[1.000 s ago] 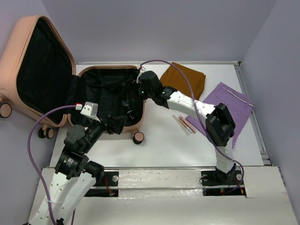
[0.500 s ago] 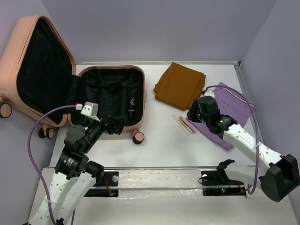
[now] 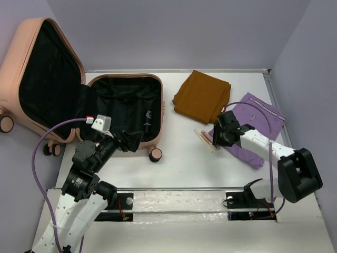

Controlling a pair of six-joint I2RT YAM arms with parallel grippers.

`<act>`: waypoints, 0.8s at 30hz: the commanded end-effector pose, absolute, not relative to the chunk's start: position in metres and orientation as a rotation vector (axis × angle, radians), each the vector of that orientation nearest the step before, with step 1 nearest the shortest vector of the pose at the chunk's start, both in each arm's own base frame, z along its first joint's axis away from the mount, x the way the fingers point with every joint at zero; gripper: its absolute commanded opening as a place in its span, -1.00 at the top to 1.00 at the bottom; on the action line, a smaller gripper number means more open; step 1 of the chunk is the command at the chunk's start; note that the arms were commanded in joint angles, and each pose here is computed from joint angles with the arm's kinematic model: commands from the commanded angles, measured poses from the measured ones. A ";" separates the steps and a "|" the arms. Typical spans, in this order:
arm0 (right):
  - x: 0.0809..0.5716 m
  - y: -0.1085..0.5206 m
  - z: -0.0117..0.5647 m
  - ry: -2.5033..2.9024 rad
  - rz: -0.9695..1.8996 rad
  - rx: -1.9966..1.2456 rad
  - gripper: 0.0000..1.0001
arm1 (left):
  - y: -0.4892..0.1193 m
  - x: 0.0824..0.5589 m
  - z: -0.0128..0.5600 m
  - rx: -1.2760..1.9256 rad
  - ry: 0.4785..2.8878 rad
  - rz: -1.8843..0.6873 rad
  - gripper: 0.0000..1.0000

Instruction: Pack the luggage

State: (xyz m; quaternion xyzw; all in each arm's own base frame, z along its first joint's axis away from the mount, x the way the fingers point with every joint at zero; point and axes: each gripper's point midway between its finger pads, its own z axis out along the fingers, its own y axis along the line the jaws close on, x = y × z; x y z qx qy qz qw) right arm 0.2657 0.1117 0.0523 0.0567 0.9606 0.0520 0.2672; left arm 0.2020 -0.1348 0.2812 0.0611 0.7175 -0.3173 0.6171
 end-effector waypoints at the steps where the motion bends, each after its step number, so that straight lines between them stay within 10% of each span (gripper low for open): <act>1: 0.281 0.127 0.057 2.585 0.201 0.079 0.03 | -0.137 0.197 0.309 0.162 1.564 -0.762 -0.98; 15: 0.287 0.174 0.033 2.639 0.271 -0.086 0.23 | -0.139 0.196 0.309 0.172 1.564 -0.769 -0.98; 18: 0.294 0.175 0.043 2.588 0.249 -0.066 0.53 | -0.140 0.197 0.308 0.172 1.571 -0.770 -0.98; 21: 0.302 0.177 0.055 2.549 0.252 -0.080 0.22 | -0.140 0.197 0.308 0.173 1.571 -0.769 -0.98; 24: 0.306 0.176 0.056 2.546 0.234 -0.085 0.52 | -0.140 0.196 0.308 0.175 1.571 -0.771 -0.98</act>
